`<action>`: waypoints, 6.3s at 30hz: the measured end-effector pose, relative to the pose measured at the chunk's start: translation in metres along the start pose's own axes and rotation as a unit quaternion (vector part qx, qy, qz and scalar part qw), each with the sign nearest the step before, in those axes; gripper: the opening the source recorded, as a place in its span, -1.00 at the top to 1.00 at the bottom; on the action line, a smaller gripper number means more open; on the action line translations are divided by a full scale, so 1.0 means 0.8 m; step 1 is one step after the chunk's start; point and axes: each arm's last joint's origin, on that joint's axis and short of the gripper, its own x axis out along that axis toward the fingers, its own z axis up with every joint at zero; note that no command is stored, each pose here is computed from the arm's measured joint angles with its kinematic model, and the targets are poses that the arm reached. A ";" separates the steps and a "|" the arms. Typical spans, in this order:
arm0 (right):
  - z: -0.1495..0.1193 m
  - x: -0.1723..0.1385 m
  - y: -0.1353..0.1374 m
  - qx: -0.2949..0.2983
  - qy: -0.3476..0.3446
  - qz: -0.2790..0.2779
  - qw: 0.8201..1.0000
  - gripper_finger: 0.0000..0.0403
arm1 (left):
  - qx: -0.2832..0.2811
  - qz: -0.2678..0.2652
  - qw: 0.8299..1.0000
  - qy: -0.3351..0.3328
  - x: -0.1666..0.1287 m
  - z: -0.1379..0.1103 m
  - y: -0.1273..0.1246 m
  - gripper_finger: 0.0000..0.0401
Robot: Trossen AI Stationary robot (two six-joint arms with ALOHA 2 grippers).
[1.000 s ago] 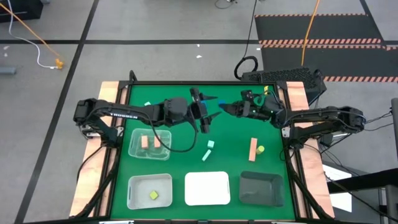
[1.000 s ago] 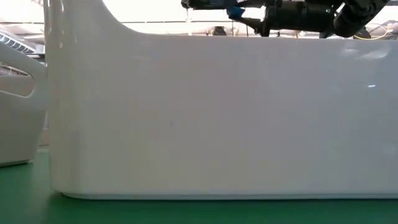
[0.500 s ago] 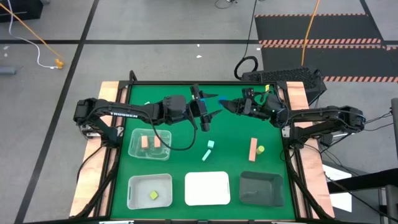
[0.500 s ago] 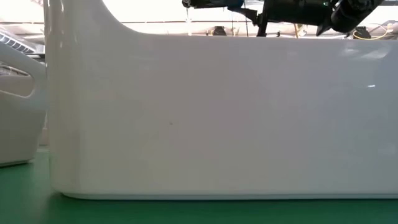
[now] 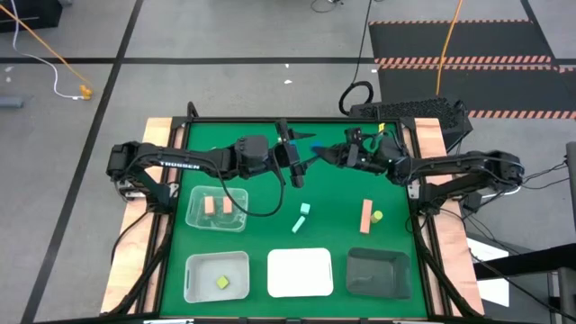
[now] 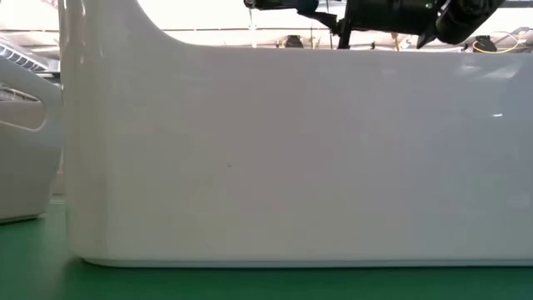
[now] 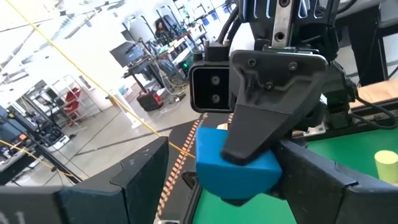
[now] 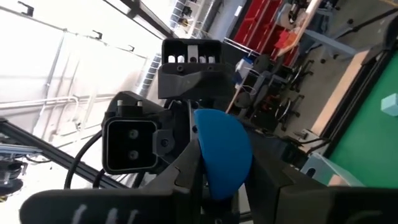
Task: Sort & place blocks by color
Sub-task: Put the right blue block into the white bin, then put the bottom green block into the gray bin
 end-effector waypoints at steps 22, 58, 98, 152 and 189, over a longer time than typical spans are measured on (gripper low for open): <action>-0.004 0.005 -0.006 -0.006 0.020 0.013 1.000 0.31 | 0.000 -0.011 1.000 0.016 -0.002 -0.002 -0.007 0.15; -0.019 -0.025 -0.084 -0.177 0.226 -0.247 0.925 -0.20 | -0.404 -0.186 0.877 0.184 -0.059 0.013 -0.110 0.15; -0.113 -0.140 -0.037 -0.304 0.425 -0.465 0.715 -0.20 | -0.691 -0.213 0.600 0.341 -0.061 -0.035 -0.304 -0.23; -0.118 -0.181 -0.056 -0.125 0.445 -0.580 0.671 -0.20 | -0.696 -0.358 0.604 0.149 0.008 -0.019 -0.222 -0.68; -0.127 -0.212 -0.090 -0.178 0.543 -0.531 0.626 0.44 | -0.684 -0.360 0.618 0.146 0.009 -0.021 -0.221 -0.68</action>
